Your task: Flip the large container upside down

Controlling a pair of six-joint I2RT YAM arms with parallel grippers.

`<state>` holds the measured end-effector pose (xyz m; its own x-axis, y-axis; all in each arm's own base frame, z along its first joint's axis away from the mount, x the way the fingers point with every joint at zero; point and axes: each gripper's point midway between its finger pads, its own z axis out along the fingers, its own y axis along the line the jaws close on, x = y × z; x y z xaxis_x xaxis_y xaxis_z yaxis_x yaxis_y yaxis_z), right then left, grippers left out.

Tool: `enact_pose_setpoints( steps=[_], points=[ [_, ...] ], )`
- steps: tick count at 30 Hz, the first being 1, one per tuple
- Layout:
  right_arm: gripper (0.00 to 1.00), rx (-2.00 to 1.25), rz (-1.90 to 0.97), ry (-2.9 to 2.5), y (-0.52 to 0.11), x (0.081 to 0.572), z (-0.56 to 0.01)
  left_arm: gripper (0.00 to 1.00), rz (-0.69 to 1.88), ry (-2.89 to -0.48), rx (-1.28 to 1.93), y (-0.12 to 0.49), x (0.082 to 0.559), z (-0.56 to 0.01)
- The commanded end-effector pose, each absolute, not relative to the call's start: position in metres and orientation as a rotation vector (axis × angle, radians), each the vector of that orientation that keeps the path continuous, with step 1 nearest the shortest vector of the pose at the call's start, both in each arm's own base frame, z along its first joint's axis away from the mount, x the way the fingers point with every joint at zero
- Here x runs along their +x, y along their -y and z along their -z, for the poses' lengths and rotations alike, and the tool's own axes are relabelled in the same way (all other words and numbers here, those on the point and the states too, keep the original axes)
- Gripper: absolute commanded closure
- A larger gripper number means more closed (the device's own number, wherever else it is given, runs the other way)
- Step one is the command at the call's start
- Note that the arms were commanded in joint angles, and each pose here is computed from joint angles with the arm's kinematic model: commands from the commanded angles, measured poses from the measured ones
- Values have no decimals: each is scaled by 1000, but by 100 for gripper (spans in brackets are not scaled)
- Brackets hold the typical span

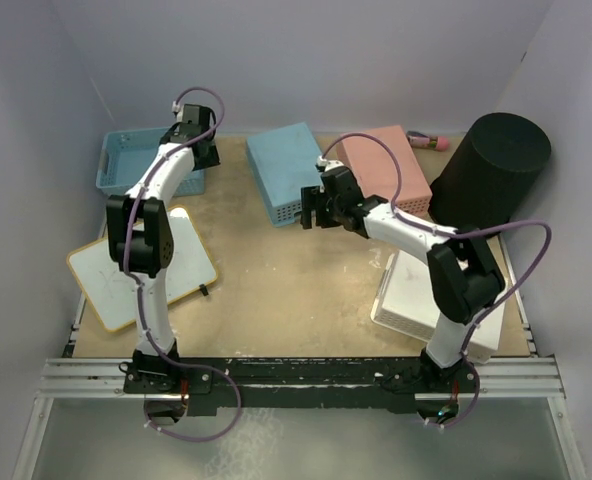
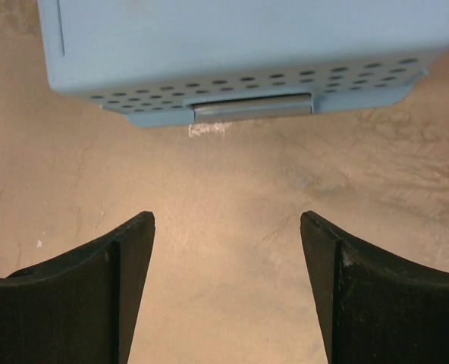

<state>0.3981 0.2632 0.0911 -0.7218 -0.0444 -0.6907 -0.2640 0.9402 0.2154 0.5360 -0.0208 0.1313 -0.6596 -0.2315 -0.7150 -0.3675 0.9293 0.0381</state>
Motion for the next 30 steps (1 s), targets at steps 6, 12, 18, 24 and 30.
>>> enact_pose_setpoints(
  steps=[6, 12, 18, 24, 30],
  points=[
    [20, -174, -331, -2311, -238, 381, -120, 45, -182, -2343, -350, 22, 573, -114],
    [20, -161, -299, -2283, -231, 383, -133, 73, -153, -2365, -321, 27, 577, -106],
    [20, -146, -286, -2245, -227, 386, -151, 100, -83, -2291, -294, 34, 577, -155],
    [20, -121, -248, -2203, -218, 391, -168, 100, 6, -2151, -227, 43, 568, -240],
    [20, -92, -209, -2176, -208, 393, -178, 100, 168, -2068, -182, 62, 543, -308]
  ],
)
